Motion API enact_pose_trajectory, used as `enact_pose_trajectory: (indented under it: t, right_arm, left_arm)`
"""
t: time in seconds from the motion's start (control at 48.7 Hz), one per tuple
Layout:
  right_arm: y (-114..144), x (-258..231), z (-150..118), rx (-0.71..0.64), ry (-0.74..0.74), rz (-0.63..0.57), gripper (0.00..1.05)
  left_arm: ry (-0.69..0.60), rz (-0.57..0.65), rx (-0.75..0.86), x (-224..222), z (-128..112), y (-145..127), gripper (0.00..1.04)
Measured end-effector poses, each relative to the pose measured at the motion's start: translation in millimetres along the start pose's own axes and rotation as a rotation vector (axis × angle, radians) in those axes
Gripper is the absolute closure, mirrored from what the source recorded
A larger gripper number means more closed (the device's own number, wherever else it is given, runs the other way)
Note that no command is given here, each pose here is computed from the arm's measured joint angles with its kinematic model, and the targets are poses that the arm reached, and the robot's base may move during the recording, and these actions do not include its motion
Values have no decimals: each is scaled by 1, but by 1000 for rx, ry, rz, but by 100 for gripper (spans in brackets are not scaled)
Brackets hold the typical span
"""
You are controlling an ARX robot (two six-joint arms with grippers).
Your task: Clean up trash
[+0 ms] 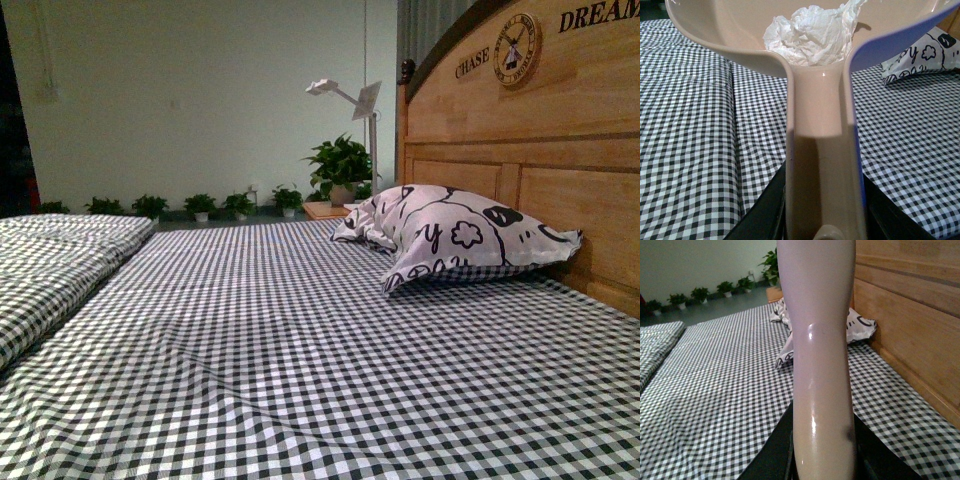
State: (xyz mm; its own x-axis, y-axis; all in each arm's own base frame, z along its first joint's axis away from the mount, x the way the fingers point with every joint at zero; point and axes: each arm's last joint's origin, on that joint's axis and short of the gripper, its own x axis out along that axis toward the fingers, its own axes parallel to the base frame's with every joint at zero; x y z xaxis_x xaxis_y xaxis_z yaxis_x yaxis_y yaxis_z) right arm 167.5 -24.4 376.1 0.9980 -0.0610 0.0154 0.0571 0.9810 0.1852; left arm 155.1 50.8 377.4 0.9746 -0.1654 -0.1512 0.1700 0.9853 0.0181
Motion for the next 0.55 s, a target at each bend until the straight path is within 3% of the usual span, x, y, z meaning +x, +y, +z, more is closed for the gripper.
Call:
enact_pose_trajectory:
  t: [0.555]
  right_arm:
    - [0,0,0,0,0,0,85]
  left_arm:
    - [0,0,0,0,0,0,78]
